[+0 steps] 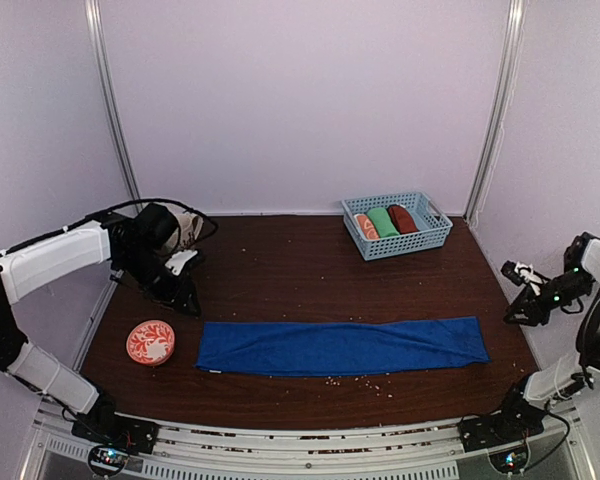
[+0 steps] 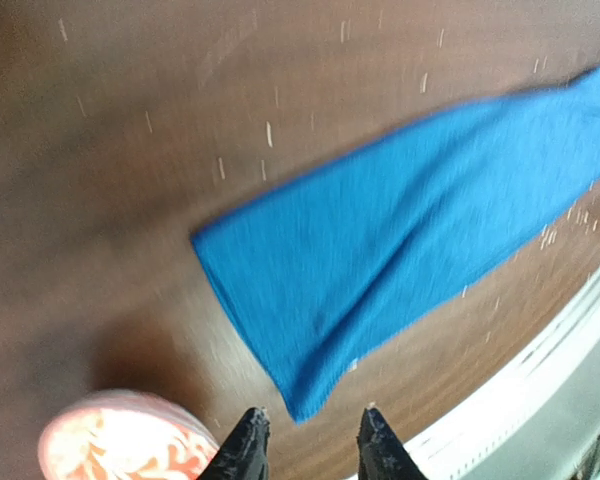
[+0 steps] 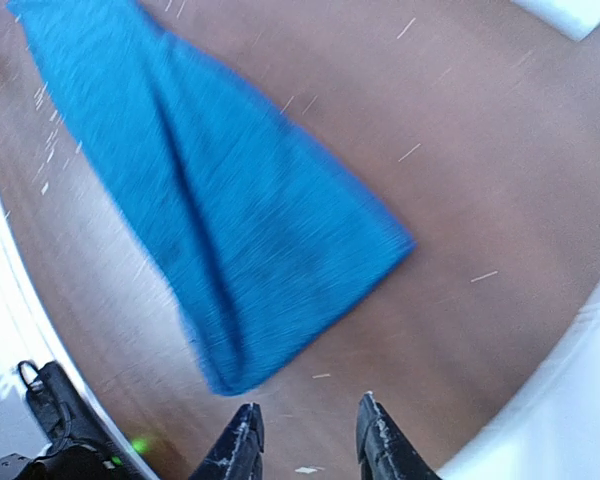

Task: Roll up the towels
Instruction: Fold the towel at the center of the board, then smooth out the towel at the center of the board.

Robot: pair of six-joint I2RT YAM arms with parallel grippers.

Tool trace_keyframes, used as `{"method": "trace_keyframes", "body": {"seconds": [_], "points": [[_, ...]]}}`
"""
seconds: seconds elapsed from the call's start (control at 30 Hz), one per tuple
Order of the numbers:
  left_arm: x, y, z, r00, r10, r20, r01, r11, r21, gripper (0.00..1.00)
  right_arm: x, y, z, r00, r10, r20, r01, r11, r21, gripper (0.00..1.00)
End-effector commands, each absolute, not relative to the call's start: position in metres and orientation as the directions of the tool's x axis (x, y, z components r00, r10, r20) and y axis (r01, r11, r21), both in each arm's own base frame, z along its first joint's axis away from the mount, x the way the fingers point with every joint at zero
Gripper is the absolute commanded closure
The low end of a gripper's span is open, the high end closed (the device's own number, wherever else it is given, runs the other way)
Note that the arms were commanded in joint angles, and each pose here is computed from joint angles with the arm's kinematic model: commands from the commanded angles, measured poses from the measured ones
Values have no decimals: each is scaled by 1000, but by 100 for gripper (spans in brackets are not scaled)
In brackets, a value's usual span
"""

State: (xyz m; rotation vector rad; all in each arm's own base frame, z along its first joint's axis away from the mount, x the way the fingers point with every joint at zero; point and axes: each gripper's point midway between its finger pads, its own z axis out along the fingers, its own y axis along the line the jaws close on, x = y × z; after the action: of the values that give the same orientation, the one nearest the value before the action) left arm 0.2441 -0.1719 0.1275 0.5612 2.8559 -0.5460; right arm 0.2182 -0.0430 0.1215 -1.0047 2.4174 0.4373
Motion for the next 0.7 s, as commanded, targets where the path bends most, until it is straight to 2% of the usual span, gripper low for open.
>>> {"method": "trace_keyframes", "body": {"seconds": [0.0, 0.17, 0.3, 0.43, 0.47, 0.57, 0.67], "points": [[280, -177, 125, -902, 340, -267, 407, 876, -259, 70, 234, -38, 179, -552, -535, -639, -719, 693, 41, 66], [303, -177, 108, -899, 344, -272, 404, 891, -207, 70, 235, -41, 181, -554, -534, -639, -686, 727, -13, 66], [304, -181, 84, -910, 337, -242, 390, 893, -224, 71, 262, -53, 164, -604, -456, -654, -557, 828, -64, 67], [301, -188, 71, -914, 323, -246, 385, 883, -270, 71, 286, -40, 145, -639, -412, -649, -508, 860, -46, 71], [301, -190, 70, -913, 320, -252, 385, 880, -279, 73, 289, -35, 137, -653, -416, -633, -513, 858, -34, 72], [296, -197, 63, -917, 317, -244, 386, 861, -331, 88, 299, -18, 111, -694, -437, -572, -528, 849, -8, 75], [295, -200, 52, -921, 315, -228, 380, 857, -349, 98, 309, -6, 91, -742, -439, -507, -524, 851, 30, 80]]}}
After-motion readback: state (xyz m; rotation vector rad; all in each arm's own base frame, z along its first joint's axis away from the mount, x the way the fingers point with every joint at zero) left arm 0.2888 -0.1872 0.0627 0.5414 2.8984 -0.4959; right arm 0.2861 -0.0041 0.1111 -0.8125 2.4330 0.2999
